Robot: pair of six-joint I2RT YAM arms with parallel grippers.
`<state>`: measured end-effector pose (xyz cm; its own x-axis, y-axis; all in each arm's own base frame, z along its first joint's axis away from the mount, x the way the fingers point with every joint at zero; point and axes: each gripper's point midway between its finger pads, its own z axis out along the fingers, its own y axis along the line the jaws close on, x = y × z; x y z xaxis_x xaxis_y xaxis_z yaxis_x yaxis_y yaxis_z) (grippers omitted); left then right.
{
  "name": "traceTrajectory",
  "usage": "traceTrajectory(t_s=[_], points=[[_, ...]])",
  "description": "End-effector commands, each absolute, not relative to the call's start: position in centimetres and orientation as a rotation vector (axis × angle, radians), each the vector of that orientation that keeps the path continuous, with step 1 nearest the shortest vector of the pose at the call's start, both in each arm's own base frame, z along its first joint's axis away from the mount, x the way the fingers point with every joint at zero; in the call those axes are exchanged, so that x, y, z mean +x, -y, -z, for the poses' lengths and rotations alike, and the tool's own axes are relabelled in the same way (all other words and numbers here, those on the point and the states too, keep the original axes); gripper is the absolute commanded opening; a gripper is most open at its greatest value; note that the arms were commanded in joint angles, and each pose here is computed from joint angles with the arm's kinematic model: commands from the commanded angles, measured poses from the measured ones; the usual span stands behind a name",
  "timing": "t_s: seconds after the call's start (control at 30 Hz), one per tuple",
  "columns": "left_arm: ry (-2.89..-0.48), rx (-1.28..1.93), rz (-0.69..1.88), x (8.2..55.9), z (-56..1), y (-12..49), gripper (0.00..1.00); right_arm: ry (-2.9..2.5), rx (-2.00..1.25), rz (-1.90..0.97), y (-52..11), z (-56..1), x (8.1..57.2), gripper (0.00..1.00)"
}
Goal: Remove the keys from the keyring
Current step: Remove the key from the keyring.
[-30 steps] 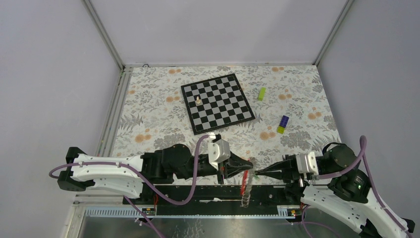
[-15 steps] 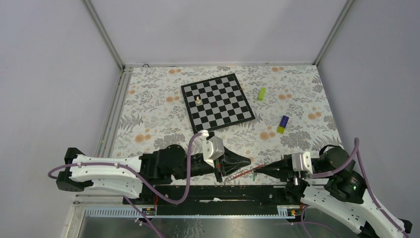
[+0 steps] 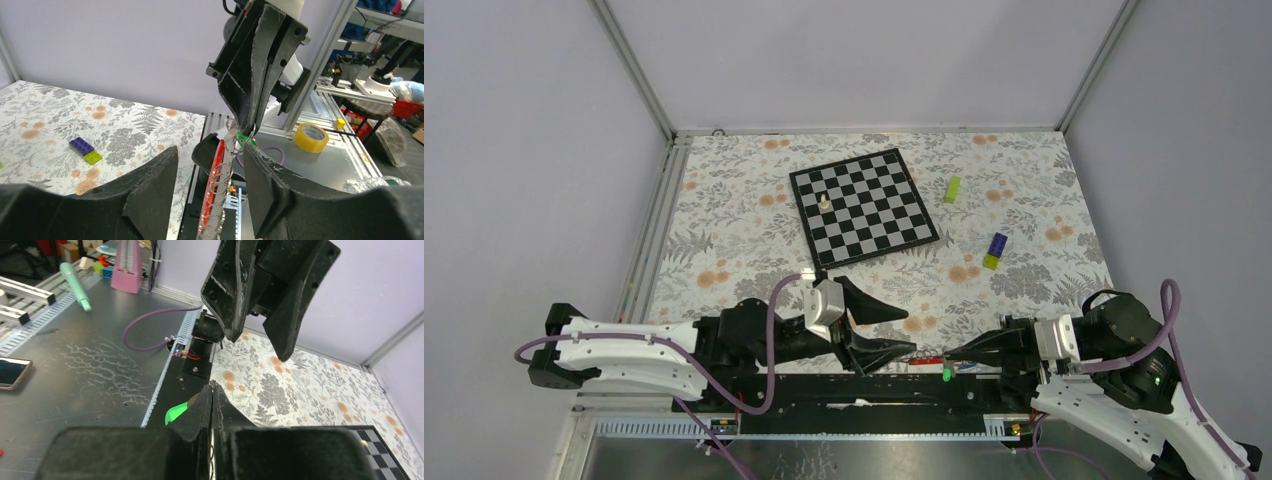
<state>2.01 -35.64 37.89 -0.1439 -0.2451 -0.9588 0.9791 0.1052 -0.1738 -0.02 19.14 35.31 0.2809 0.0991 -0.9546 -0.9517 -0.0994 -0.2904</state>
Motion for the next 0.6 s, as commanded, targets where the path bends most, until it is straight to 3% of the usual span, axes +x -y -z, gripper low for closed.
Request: traceTrajectory(t_s=[0.0,0.57], points=[[-1.104,0.890,1.399,0.6,-40.4,36.1,0.55,-0.745,-1.403,-1.154,-19.0,-37.6,-1.7,0.00],[-1.035,1.029,1.482,-2.0,-40.1,37.6,0.55,-0.610,-1.459,-1.222,-18.6,-39.1,-3.9,0.00]])
